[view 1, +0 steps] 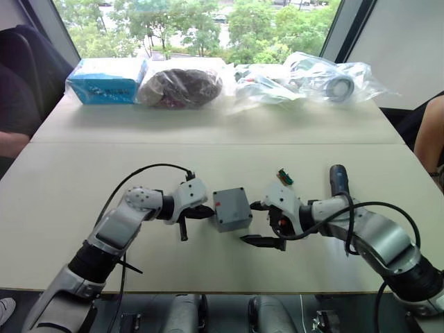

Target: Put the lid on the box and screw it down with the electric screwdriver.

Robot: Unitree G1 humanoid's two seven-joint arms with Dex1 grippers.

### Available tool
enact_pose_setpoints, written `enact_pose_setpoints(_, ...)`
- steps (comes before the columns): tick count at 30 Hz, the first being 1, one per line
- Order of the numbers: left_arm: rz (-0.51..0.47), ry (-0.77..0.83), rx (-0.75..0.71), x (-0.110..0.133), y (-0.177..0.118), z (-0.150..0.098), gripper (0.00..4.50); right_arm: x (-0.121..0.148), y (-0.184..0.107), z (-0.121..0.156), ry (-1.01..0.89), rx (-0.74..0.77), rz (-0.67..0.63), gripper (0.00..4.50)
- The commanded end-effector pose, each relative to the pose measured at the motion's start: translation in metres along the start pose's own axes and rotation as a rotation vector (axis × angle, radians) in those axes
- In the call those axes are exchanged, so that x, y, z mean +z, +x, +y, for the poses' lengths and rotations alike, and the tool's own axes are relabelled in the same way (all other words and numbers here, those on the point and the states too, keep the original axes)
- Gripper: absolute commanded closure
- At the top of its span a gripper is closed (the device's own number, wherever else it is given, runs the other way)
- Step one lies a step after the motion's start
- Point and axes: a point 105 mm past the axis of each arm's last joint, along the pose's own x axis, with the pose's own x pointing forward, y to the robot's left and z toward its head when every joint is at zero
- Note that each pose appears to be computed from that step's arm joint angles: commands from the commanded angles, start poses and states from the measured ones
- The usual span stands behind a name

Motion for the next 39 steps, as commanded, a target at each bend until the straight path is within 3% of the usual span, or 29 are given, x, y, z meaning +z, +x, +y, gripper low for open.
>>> enact_pose_setpoints(1, -0.037, 0.043, 0.02, 0.014, 0.0, 0.006, 4.5, 0.01, -0.001, 0.011, -0.025, 0.03, -0.031, 0.04)
enact_pose_setpoints(8, -0.032, 0.044, -0.003, 0.014, -0.003, 0.004, 4.5, 0.009, -0.003, 0.006, -0.014, -0.013, -0.03, 0.04)
enact_pose_setpoints(13, -0.033, 0.041, 0.042, 0.016, -0.021, 0.02, 4.5, 0.009, -0.029, -0.009, -0.005, -0.123, -0.025, 0.04)
enact_pose_setpoints(19, -0.222, -0.011, 0.075, 0.059, -0.048, 0.037, 4.5, 0.01, -0.073, -0.023, 0.082, -0.318, -0.07, 0.04)
enact_pose_setpoints(23, -0.269, 0.06, -0.03, 0.088, -0.045, 0.017, 4.5, -0.011, -0.098, -0.046, 0.152, -0.49, -0.047, 0.04)
enact_pose_setpoints(29, -0.238, 0.15, -0.1, 0.095, -0.032, 0.0, 4.5, -0.028, -0.096, -0.054, 0.248, -0.538, -0.066, 0.04)
enact_pose_setpoints(32, -0.23, 0.17, -0.11, 0.096, -0.029, -0.002, 4.5, -0.034, -0.093, -0.055, 0.258, -0.546, -0.059, 0.65)
enact_pose_setpoints(33, -0.23, 0.173, -0.116, 0.096, -0.029, -0.003, 4.5, -0.035, -0.093, -0.056, 0.264, -0.551, -0.06, 1.16)
enact_pose_setpoints(36, -0.227, 0.184, -0.132, 0.097, -0.028, -0.007, 4.5, -0.041, -0.091, -0.062, 0.279, -0.57, -0.049, 1.97)
enact_pose_setpoints(39, -0.229, 0.189, -0.128, 0.098, -0.028, -0.008, 4.5, -0.043, -0.09, -0.065, 0.276, -0.577, -0.043, 3.09)
